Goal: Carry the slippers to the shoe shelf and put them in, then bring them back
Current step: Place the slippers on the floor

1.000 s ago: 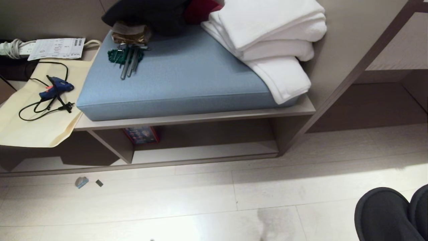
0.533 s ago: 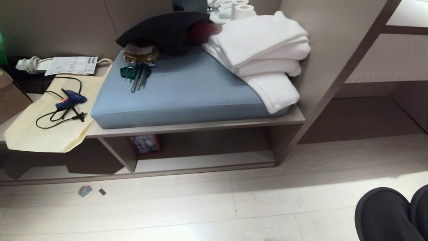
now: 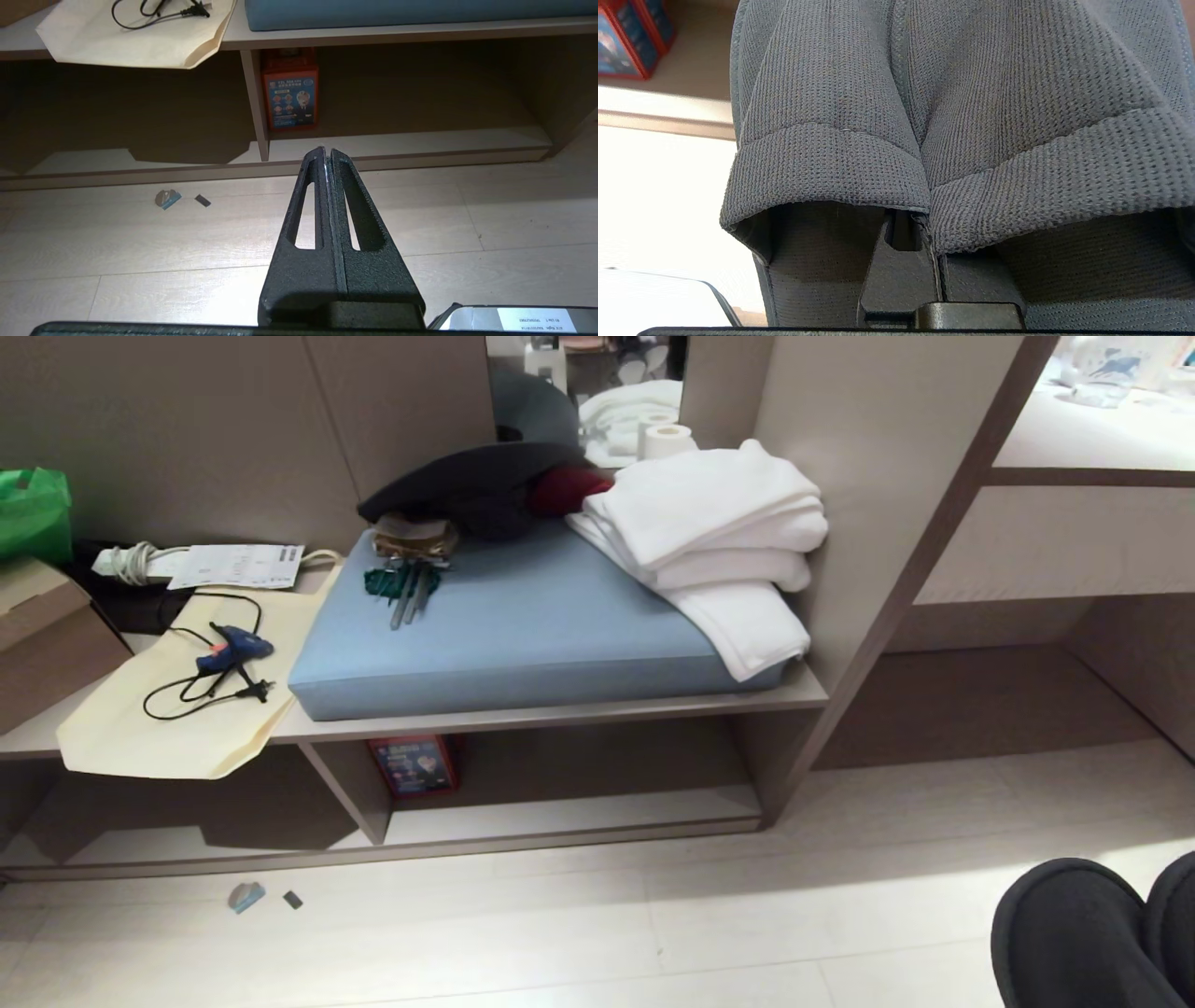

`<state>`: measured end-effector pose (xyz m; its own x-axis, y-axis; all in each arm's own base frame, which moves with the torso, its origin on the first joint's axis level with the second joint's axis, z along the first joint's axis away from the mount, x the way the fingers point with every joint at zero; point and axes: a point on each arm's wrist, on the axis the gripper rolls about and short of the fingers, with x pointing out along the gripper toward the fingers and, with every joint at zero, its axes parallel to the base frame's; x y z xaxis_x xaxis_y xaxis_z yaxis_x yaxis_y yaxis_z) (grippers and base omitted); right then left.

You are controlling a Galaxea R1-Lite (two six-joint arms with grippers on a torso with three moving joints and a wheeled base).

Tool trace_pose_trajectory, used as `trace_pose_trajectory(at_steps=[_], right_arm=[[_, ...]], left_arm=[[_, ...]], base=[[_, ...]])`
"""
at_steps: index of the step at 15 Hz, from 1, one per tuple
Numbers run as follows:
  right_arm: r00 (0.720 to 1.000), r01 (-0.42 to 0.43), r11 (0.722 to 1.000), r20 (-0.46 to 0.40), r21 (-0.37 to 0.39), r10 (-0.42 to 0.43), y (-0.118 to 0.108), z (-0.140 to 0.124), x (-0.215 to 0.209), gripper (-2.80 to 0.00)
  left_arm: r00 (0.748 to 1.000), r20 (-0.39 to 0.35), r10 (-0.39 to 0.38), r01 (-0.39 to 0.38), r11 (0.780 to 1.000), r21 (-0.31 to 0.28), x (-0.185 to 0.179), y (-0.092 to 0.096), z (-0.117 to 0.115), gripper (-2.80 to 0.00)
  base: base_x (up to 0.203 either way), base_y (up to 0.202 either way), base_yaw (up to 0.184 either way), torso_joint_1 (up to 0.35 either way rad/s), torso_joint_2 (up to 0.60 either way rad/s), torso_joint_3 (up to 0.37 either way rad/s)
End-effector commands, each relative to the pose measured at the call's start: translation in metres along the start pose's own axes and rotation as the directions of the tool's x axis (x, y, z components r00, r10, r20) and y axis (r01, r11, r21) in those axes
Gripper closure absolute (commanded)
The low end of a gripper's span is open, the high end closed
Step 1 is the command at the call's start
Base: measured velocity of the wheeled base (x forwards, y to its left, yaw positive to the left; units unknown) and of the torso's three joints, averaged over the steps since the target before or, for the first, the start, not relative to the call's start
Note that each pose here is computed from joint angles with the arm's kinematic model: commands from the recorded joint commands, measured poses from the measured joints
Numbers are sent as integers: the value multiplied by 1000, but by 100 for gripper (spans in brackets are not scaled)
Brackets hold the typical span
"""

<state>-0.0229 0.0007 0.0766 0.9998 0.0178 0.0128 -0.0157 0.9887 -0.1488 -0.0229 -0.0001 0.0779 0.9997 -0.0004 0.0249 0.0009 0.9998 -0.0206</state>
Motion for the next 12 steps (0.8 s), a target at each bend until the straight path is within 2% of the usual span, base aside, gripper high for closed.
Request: trace_pose_trajectory(at_steps=[1, 12], right_arm=[[1000, -1, 1000, 0, -1, 1, 0, 0, 0, 0], [1000, -1, 1000, 0, -1, 1, 0, 0, 0, 0]], left_arm=[[1000, -8, 1, -1, 1000, -1, 1, 0, -2, 0], [1000, -8, 1, -1, 1000, -1, 1, 0, -2, 0]], base=[[0, 0, 0, 0, 4, 196], [0, 0, 0, 2, 1, 205]])
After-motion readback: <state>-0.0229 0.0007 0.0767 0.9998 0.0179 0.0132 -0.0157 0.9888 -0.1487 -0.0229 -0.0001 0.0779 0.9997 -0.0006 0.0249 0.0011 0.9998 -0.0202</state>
